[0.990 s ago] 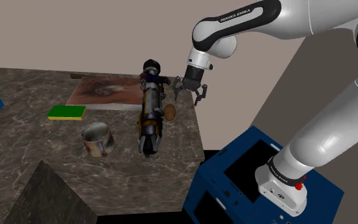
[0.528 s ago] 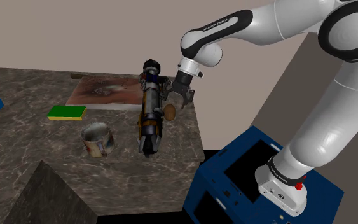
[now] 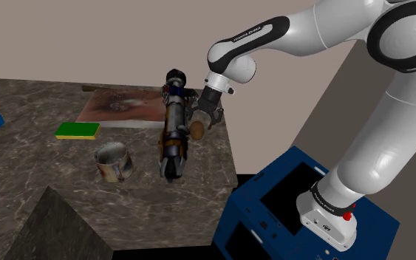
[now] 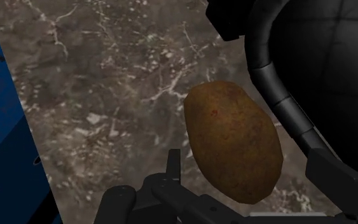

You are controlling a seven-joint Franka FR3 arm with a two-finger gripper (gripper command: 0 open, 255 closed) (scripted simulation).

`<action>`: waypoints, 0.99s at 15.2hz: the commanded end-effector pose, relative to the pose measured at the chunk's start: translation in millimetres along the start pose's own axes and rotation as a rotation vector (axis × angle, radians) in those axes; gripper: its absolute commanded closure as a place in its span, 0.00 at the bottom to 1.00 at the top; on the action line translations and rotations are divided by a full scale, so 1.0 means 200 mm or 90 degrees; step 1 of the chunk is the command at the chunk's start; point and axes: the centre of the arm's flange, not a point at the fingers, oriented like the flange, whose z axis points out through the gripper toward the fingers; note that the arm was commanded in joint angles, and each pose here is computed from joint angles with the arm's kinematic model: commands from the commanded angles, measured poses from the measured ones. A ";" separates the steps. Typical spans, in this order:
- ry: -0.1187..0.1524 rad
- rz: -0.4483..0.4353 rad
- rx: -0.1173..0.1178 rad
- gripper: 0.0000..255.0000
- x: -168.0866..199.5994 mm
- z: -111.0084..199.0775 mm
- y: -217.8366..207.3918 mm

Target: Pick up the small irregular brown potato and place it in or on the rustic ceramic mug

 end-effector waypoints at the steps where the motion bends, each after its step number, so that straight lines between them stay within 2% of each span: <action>1: -0.007 0.004 -0.014 0.00 0.01 0.10 0.00; 6: -0.007 0.004 -0.014 0.00 0.01 0.10 0.00; 7: -0.007 0.004 -0.014 1.00 0.01 0.10 0.00; 13: -0.007 0.004 -0.014 1.00 0.06 0.11 -0.02; 15: -0.007 0.003 -0.013 1.00 0.08 0.11 0.04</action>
